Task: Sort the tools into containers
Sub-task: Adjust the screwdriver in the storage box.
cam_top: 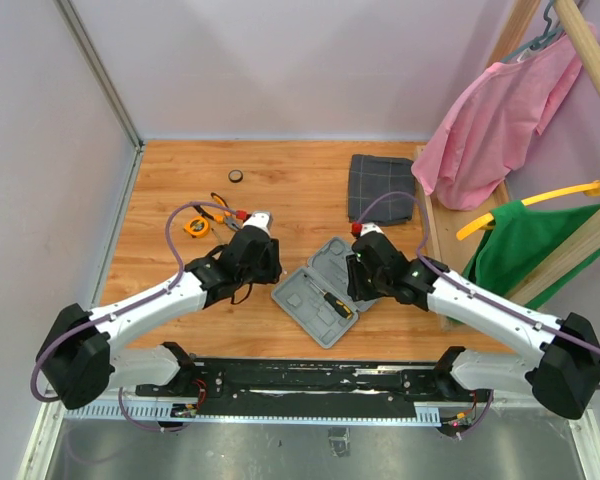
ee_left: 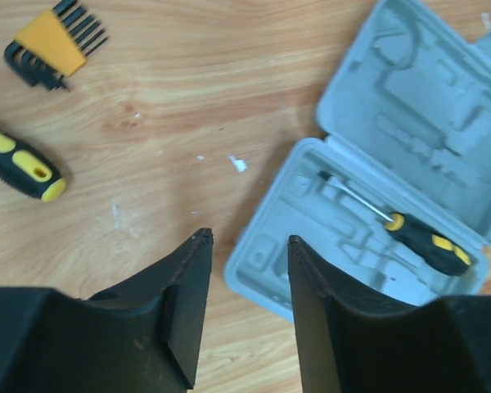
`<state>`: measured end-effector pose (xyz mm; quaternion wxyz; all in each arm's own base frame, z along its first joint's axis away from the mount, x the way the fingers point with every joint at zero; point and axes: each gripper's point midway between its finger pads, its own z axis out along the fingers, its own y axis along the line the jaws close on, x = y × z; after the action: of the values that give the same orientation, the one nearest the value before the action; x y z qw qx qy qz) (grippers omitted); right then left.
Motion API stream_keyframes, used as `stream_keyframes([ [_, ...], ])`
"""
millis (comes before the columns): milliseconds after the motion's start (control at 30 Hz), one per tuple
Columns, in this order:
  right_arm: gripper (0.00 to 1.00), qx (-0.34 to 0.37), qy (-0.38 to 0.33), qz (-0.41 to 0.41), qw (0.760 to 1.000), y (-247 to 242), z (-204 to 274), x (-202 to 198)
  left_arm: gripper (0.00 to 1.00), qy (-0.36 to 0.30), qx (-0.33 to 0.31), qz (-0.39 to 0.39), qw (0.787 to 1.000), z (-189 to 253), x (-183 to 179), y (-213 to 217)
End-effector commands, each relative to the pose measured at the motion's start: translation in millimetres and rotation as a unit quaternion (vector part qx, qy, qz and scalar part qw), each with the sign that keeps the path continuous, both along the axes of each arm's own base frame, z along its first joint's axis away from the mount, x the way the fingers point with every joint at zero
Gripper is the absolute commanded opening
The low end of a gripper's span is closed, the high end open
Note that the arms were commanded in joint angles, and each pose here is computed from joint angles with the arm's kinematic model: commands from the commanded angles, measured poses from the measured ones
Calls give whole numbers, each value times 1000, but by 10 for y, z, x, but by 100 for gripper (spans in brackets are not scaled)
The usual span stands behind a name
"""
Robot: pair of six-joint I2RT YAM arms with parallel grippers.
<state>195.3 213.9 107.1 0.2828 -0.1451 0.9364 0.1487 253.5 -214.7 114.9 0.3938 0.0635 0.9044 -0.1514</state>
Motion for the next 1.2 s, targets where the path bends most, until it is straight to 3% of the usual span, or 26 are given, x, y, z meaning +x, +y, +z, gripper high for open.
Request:
stream_keyframes([
  [0, 35, -42, 22, -98, 994, -388, -195, -55, 50, -9, -32, -7, 999, -107, 72, 28],
  [233, 42, 0, 79, -181, 980, -512, -520, -314, 54, 13, -34, -33, 999, -419, -7, -12],
  [633, 47, 133, 121, -195, 964, -374, -636, -152, 58, 24, -57, -72, 996, -659, -118, -122],
  [933, 47, 127, 120, -174, 969, -379, -653, 187, 58, 51, -76, -100, 991, -746, -345, -130],
  [1167, 47, 103, 122, -105, 982, -273, -629, 462, 58, 64, -91, -118, 987, -715, -550, -118],
])
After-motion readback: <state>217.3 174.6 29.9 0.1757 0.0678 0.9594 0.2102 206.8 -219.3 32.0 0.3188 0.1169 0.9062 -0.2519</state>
